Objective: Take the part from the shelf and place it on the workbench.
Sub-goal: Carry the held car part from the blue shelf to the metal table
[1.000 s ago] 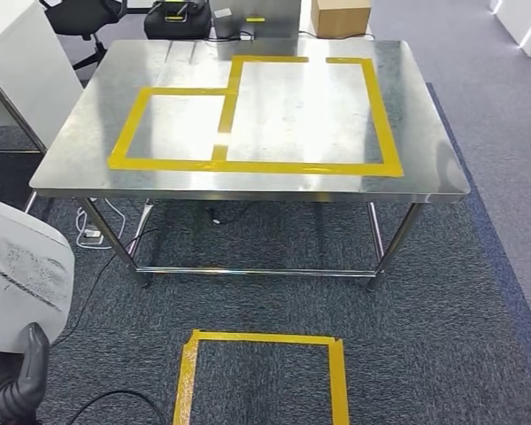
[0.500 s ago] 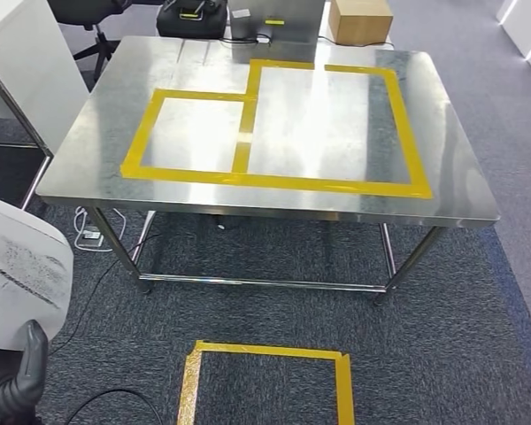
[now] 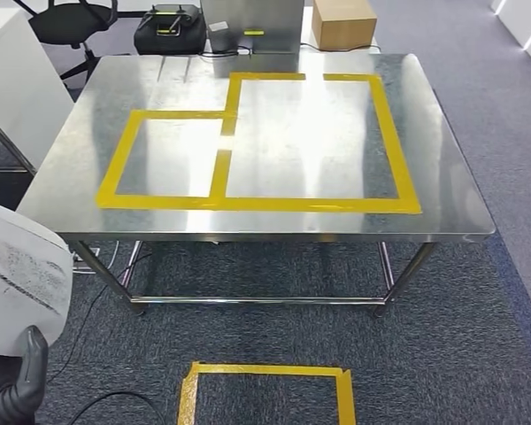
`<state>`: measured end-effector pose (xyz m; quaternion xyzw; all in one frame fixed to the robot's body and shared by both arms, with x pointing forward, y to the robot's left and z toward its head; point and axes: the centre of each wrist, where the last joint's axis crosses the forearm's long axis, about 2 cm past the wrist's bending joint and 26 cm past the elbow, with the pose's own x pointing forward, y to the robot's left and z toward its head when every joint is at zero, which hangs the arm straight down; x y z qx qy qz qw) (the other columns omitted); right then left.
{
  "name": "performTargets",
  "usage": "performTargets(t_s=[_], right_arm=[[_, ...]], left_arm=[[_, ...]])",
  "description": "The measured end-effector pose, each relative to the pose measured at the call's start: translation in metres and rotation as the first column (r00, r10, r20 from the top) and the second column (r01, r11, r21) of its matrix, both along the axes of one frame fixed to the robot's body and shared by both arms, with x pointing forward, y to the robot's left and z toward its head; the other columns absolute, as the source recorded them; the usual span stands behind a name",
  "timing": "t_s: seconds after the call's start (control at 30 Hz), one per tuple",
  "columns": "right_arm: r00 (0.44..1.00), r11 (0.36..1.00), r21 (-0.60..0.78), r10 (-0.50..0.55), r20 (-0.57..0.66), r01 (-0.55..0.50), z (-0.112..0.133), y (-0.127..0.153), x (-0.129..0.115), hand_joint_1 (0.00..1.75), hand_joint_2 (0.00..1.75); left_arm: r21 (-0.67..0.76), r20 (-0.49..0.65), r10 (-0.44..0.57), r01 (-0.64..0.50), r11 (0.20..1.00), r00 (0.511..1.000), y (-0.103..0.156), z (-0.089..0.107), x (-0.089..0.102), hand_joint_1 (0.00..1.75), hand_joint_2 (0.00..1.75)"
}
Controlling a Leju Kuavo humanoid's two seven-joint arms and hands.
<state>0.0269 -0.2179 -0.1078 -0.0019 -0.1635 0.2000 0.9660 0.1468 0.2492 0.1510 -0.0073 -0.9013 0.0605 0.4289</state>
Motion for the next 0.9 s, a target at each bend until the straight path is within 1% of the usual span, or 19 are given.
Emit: performTargets(t_s=[0.7, 0.9], right_arm=[[1.0, 1.0, -0.008, 0.007, 0.007, -0.007, 0.0, -0.0007, 0.0009, 0.0, 1.75], [1.0, 1.0, 0.021, 0.02, 0.021, -0.02, 0.0, -0.0001, 0.0005, 0.0, 1.75]], left_arm=[[-0.007, 0.003, 0.001, -0.001, 1.0, 1.0, -0.0005, -0.001, -0.0017, 1.75, 1.75], [-0.003, 0.011, -0.003, 0.003, 1.0, 1.0, -0.0003, -0.0005, -0.0008, 1.75, 1.75]])
